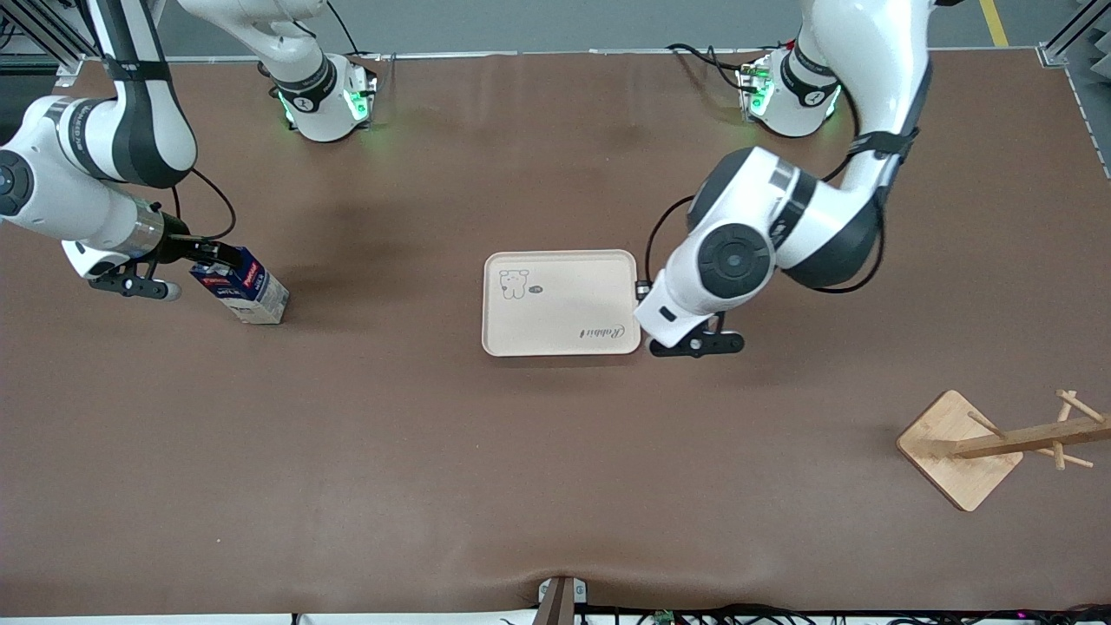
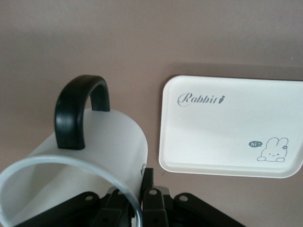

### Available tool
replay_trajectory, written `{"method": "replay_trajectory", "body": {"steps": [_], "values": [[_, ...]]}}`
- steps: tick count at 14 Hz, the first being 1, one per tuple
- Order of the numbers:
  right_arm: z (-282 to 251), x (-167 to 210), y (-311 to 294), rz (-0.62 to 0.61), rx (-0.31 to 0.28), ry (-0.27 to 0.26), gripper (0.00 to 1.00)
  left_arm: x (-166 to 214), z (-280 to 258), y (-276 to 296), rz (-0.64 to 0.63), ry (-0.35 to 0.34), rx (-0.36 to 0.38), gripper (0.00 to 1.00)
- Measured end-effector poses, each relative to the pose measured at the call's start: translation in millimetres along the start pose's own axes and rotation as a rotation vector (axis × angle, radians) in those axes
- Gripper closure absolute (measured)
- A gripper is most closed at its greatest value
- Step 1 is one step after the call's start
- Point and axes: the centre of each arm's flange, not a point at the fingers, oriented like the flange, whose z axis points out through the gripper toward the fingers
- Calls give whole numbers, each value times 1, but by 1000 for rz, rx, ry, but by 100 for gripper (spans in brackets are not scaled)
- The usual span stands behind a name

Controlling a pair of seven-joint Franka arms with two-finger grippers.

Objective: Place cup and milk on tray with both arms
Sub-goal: 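Carry the mug over the tray with the left gripper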

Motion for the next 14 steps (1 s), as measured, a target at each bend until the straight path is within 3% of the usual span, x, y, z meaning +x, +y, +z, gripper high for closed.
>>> {"method": "replay_trajectory", "body": {"steps": [2,7,14], "values": [[0,0,1,1,0,7,39,-6,20,22,-41,-11,16,93],[-3,-3,2,0,0,2,54,-16,58,67,-151,16,4,93],[-45,4,-1,-15,-1,-24,56,-14,97,107,-276,54,-95,93]]}}
